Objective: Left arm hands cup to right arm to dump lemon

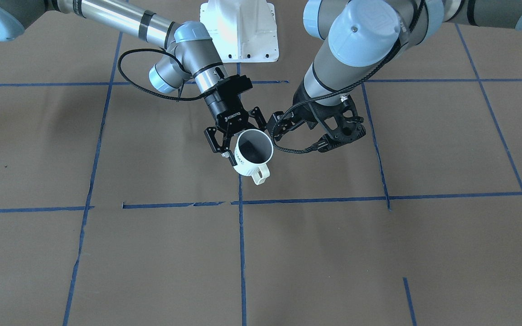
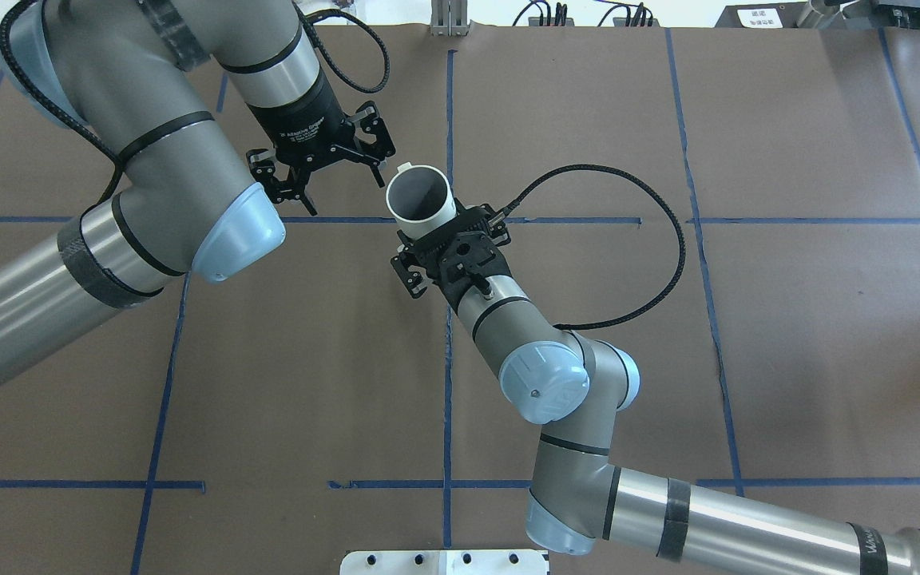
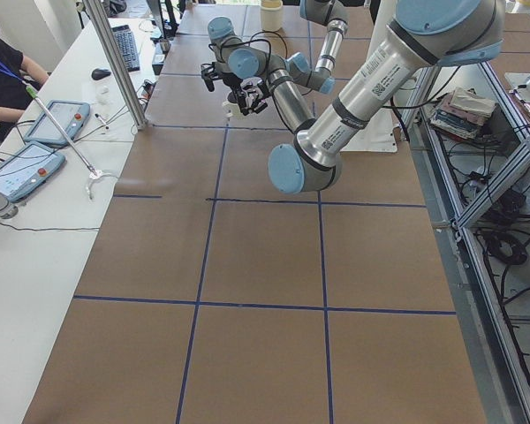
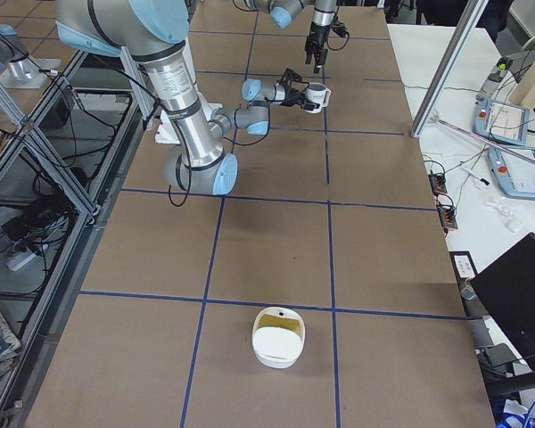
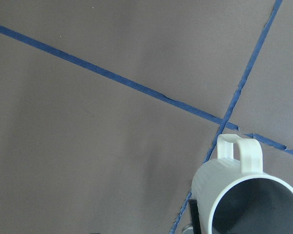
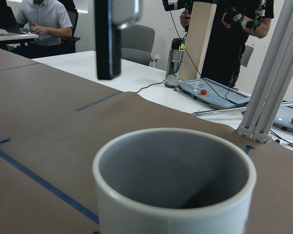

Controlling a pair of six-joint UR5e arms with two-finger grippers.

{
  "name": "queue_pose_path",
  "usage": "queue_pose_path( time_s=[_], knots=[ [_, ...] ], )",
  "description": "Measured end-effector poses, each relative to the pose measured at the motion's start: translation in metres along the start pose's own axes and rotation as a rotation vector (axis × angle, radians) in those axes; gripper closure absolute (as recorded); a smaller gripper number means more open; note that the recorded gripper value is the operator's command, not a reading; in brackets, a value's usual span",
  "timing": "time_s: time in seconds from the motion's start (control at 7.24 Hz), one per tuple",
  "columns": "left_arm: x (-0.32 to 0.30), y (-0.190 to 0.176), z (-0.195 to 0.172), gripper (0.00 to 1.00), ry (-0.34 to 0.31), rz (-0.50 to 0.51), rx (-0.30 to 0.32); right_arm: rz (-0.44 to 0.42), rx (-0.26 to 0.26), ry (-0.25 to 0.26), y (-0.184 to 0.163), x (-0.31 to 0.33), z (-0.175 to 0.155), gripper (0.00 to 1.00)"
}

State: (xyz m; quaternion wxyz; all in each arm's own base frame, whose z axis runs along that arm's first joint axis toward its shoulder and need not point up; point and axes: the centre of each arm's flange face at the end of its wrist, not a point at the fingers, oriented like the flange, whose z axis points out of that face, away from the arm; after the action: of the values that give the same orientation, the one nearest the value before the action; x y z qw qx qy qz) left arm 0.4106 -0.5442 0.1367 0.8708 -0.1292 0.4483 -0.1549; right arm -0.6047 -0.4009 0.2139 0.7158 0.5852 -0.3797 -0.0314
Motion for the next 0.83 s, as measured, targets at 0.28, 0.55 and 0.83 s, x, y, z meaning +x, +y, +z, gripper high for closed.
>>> queue_pose_path(
  time_s=[0.28,0.55,0.83],
  knots=[
    [0.002,-0.002,0.006,0.14,-0.008,-0.005,-0.004,0.009,0.009,-0.01,-0.007,-0.01,-0.002,0.49],
    [0.003,-0.007,0.014,0.22,-0.007,-0.001,-0.006,0.015,0.015,-0.015,-0.013,-0.014,-0.002,0.49],
    [0.004,-0.009,0.017,0.3,-0.004,0.006,-0.006,0.019,0.017,-0.02,-0.016,-0.019,-0.003,0.48]
  ],
)
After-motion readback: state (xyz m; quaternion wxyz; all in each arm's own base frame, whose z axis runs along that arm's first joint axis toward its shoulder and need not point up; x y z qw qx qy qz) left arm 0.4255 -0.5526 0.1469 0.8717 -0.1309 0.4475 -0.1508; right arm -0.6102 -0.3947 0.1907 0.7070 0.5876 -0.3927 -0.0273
